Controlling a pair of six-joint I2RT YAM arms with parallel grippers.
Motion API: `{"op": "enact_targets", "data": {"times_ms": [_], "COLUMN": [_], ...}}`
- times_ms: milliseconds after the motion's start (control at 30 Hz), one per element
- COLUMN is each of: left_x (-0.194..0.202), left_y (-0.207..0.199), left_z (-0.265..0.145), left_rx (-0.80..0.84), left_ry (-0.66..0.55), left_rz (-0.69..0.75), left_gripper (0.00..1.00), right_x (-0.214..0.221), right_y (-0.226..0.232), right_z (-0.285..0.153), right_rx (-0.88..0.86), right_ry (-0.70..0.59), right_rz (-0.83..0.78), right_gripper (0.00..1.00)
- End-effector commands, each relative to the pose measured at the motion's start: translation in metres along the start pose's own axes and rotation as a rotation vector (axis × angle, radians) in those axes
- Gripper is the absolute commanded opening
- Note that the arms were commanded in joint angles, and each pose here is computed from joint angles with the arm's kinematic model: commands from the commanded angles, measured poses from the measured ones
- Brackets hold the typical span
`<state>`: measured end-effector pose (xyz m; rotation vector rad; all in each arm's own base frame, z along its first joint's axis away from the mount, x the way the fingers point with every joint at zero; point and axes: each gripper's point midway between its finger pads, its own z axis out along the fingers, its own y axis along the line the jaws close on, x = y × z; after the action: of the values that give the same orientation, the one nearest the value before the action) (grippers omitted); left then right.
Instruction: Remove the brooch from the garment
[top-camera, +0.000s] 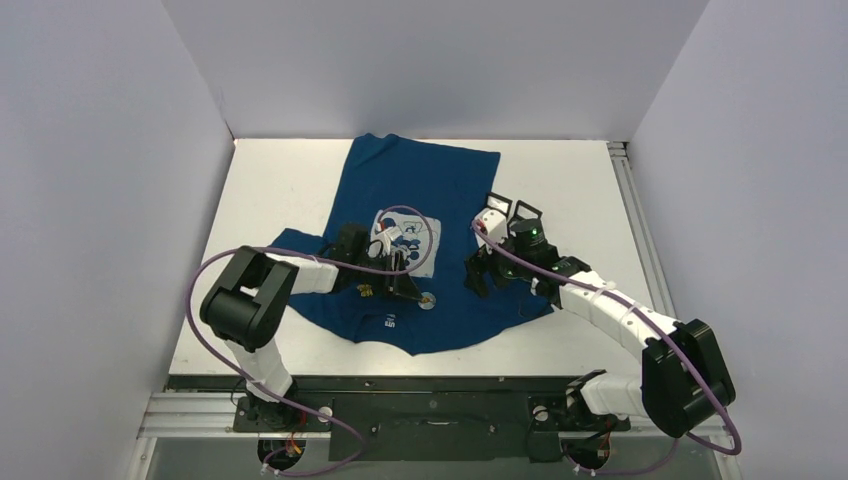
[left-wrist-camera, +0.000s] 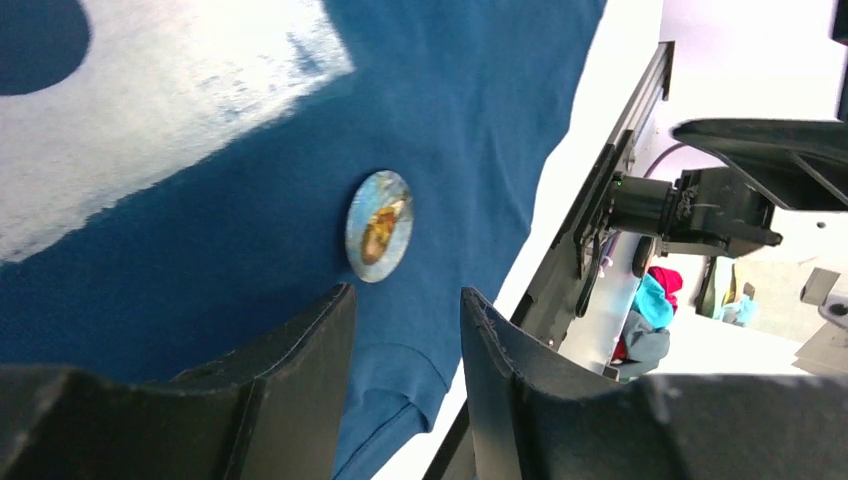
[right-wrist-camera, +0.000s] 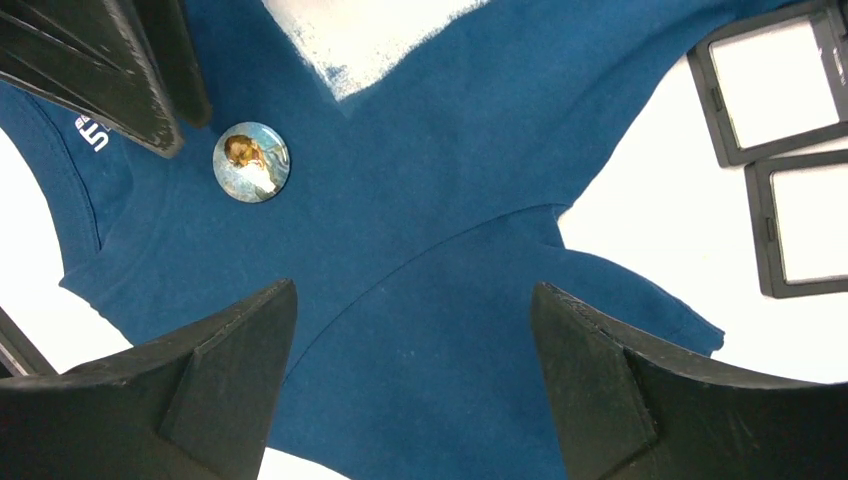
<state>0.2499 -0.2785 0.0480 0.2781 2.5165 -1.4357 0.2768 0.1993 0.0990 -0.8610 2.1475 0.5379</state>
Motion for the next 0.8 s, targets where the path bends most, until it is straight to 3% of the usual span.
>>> {"op": "enact_targets", "data": {"times_ms": [0, 400, 767], "left_x": [-0.021, -0.013, -0.018], "left_y": [-0.004, 0.001, -0.027], "left_z": [0.009, 0.025, 0.017], "left_rx": [0.017, 0.021, 0.102], "left_ry": [-0.054, -0.016, -0.051], "left_rz": [0.026, -0.015, 0.016], "left_gripper": [0.39, 0.36, 0.22], "right_x": [-0.024, -0.024, -0.022], "right_y": [0.0, 0.007, 0.022], "right_z": [-0.001, -0.001, 0.004], "right_rx": [0.022, 0.017, -0.025], "right_ry": [-0.096, -0.099, -0.095], "right_rz": [-0.069, -0.107, -0.127], "right_gripper": [0.81, 0.79, 0.73]}}
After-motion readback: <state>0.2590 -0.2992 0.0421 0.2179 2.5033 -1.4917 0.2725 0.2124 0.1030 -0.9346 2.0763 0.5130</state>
